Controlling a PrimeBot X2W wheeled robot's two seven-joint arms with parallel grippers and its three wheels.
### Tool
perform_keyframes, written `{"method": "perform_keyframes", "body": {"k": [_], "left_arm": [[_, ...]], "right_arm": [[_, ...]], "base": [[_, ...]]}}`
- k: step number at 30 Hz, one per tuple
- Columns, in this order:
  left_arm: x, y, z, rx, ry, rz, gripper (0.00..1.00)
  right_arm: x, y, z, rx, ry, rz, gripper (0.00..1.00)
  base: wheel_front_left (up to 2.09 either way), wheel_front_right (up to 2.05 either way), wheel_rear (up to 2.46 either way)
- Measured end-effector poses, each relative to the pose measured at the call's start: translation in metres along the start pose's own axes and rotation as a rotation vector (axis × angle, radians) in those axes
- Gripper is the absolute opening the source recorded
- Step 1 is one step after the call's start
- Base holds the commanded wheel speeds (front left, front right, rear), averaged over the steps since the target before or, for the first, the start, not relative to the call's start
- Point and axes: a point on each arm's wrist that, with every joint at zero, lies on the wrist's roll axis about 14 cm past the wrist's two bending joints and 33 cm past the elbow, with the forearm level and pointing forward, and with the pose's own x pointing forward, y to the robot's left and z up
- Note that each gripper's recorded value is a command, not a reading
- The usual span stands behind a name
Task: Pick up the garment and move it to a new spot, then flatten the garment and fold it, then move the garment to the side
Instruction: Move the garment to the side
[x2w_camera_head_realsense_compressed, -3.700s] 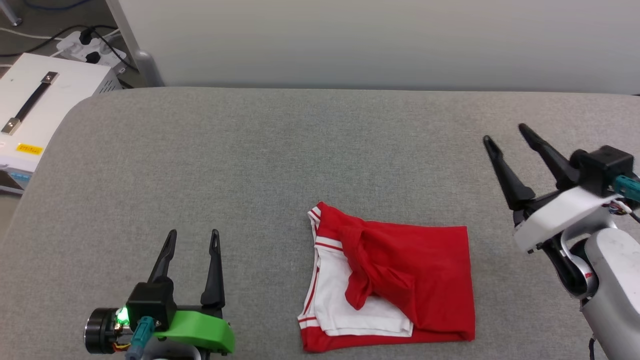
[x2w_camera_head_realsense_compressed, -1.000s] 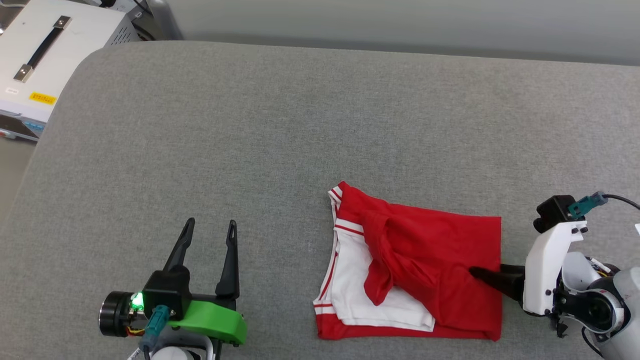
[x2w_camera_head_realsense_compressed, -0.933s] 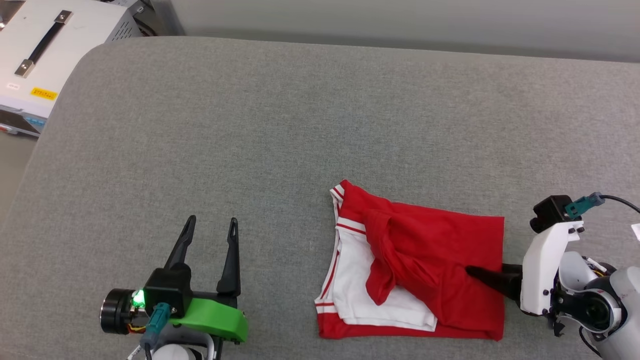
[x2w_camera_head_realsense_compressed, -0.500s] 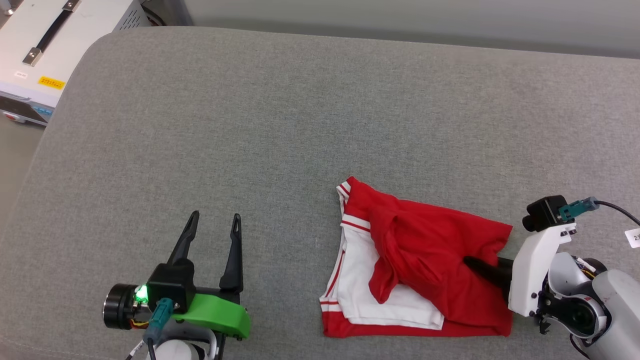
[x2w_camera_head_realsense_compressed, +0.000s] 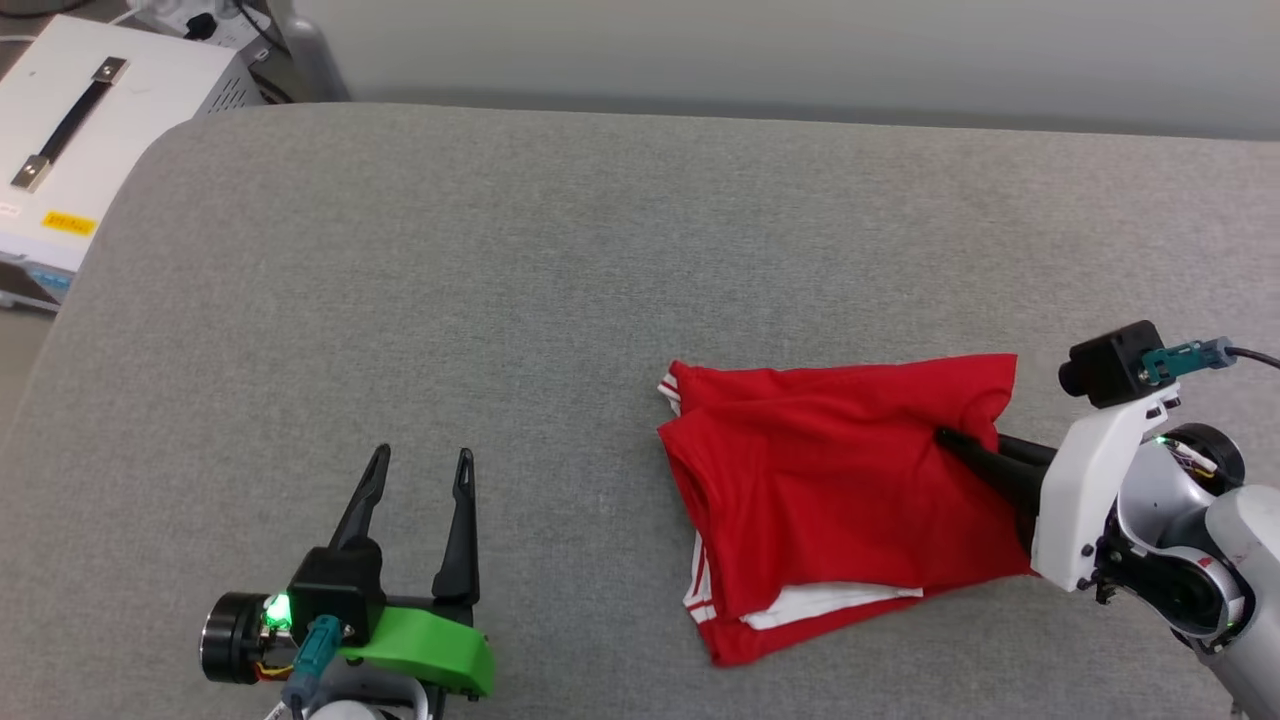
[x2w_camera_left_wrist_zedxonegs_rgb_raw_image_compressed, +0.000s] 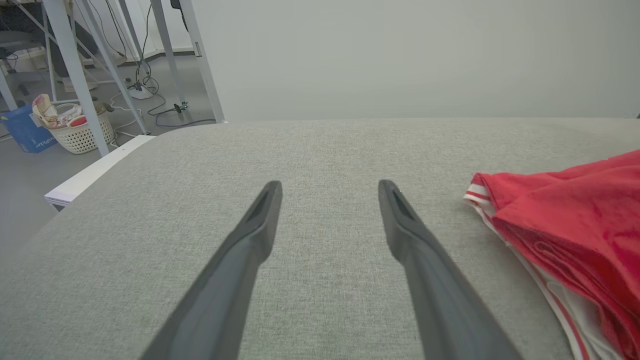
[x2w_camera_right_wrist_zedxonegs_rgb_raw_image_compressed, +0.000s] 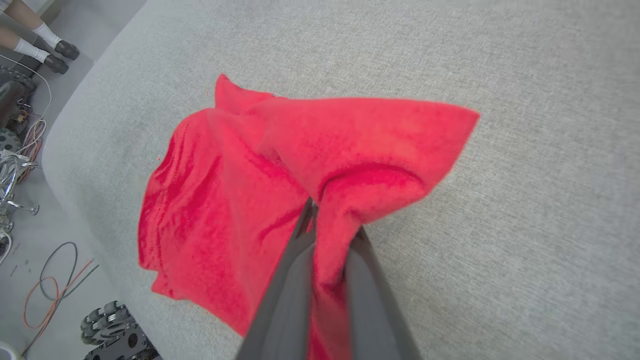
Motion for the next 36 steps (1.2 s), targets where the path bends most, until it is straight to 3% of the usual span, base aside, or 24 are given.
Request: {"method": "perform_keyframes", "body": {"k": [4, 11, 21, 27, 36], "left_arm": [[0.005, -0.012, 0.001, -0.007, -0.007, -0.037, 1.00], [0.023, -0.042, 0.005, -0.022, -0.029, -0.130, 1.00], [0.059, -0.077, -0.001, -0.034, -0.043, -0.232, 1.00], [0.083, -0.083, -0.012, -0.044, -0.041, -0.250, 1.00], [0.105, -0.074, -0.043, -0.049, 0.002, -0.228, 1.00]], "right_arm": [[-0.023, -0.011, 0.008, -0.045, -0.009, -0.041, 0.00], [-0.077, -0.055, 0.018, -0.066, -0.034, -0.205, 0.00], [-0.144, -0.153, 0.029, -0.063, -0.035, -0.531, 0.00], [-0.176, -0.227, 0.023, -0.092, 0.079, -0.763, 0.00], [-0.190, -0.298, 0.012, -0.088, 0.229, -0.957, 0.00]], "base": [[0.00, 0.00, 0.00], [0.00, 0.00, 0.00], [0.00, 0.00, 0.00], [0.00, 0.00, 0.00], [0.00, 0.00, 0.00]]}}
